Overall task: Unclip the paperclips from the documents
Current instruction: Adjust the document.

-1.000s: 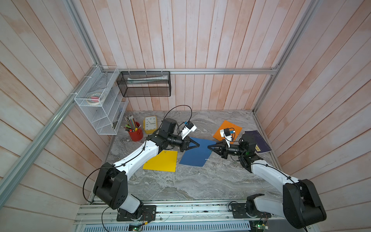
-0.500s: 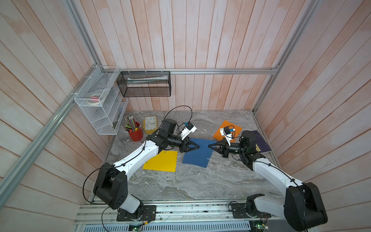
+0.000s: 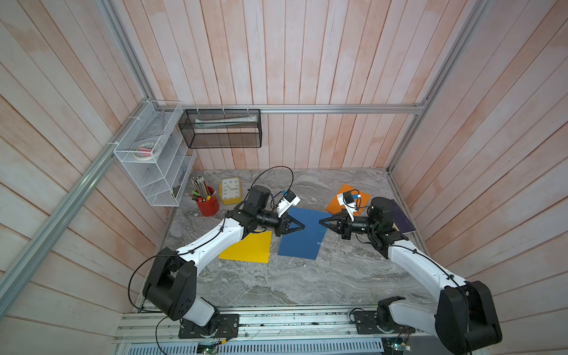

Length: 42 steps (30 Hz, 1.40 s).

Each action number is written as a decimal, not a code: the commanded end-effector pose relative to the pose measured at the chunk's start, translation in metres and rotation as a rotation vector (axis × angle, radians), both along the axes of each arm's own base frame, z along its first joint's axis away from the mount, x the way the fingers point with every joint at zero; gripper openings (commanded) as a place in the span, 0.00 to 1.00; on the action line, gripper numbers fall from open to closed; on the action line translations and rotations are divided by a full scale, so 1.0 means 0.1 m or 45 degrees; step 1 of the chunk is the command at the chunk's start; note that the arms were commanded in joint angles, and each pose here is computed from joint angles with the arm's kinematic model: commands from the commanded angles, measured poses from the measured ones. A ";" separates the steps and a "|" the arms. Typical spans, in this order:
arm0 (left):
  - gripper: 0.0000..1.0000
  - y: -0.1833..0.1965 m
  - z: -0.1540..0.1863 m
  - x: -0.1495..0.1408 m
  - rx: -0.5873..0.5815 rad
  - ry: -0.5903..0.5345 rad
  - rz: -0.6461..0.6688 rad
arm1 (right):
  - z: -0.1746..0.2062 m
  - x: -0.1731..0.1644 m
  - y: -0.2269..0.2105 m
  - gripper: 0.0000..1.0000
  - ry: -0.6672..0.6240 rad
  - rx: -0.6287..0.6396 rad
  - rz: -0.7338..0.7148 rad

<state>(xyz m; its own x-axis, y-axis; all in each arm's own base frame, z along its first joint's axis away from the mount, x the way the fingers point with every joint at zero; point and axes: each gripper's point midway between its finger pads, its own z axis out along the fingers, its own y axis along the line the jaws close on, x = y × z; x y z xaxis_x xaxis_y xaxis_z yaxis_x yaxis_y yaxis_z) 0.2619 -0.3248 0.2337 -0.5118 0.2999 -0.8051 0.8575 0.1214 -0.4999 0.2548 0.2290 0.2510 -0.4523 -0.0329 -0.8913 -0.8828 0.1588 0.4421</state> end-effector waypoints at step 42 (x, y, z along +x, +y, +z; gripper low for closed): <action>0.00 0.11 0.14 -0.09 -0.035 -0.053 -0.020 | -0.17 -0.23 0.02 0.36 0.094 0.020 0.140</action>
